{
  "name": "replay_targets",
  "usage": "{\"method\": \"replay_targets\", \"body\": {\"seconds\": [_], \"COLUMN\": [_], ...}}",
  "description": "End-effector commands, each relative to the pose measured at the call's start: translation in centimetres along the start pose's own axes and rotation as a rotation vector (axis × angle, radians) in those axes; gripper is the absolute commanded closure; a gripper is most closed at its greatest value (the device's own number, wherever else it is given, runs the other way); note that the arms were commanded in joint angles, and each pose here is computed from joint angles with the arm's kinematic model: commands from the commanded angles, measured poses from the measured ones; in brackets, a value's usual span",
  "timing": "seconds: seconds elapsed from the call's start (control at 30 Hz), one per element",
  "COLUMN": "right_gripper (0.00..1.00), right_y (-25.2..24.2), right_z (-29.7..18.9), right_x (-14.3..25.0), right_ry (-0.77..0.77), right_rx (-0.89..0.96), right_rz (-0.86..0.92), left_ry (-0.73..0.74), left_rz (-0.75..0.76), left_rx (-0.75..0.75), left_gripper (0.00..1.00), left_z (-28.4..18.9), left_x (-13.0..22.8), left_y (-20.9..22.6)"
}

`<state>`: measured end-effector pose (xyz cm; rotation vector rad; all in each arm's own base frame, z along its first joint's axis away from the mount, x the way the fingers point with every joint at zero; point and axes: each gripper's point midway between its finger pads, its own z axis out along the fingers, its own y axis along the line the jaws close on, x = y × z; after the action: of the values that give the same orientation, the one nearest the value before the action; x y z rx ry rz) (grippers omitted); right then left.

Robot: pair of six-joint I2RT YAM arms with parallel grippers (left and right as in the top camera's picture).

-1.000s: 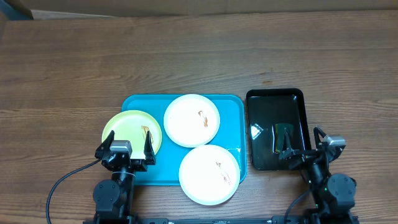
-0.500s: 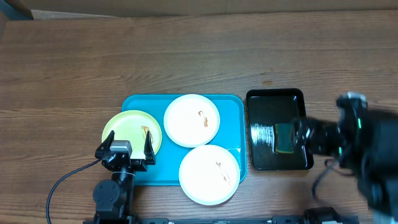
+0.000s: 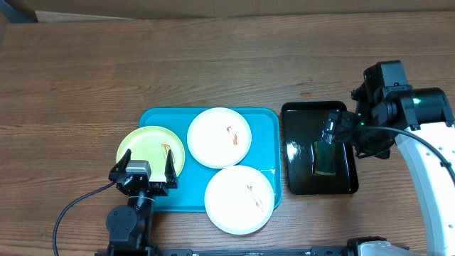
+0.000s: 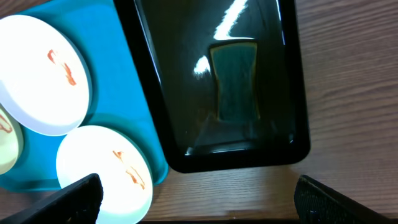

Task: Clean dirty plates on tray and stack at the side
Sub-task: 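Move the left gripper to the rim of the upper white plate and grasp it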

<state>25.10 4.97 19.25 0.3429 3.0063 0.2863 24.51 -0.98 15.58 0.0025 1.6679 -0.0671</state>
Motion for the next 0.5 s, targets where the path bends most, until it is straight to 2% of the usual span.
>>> {"method": "replay_targets", "body": {"seconds": [0.0,0.1,0.2,0.33,0.47], "right_gripper": [0.0,0.0,0.0,0.0,0.0], "right_y": [-0.5,-0.5,-0.5,-0.3,-0.2], "right_z": [-1.0,-1.0,-1.0,-1.0,-1.0], "right_x": [-0.3,-0.3,-0.3,-0.9,-1.1], "right_ry": [-0.036,-0.035,-0.037,-0.059,-0.07], "right_rx": [0.028,0.029,0.028,0.02,0.016], "right_rz": [0.0,0.0,0.0,-0.003,-0.001], "left_ry": [-0.007,0.007,0.047,0.068,0.23], "left_rz": [0.012,0.009,-0.091,-0.155,-0.177], "left_rx": [0.063,0.147,0.16,0.17,0.232], "left_gripper": [0.0,0.0,0.0,0.0,0.0], "left_z": [0.0,-0.5,-1.6,-3.5,-3.9], "left_x": [0.0,-0.5,-2.1,-6.8,-10.1], "left_y": [-1.1,-2.6,-3.0,-3.4,-4.9]}}
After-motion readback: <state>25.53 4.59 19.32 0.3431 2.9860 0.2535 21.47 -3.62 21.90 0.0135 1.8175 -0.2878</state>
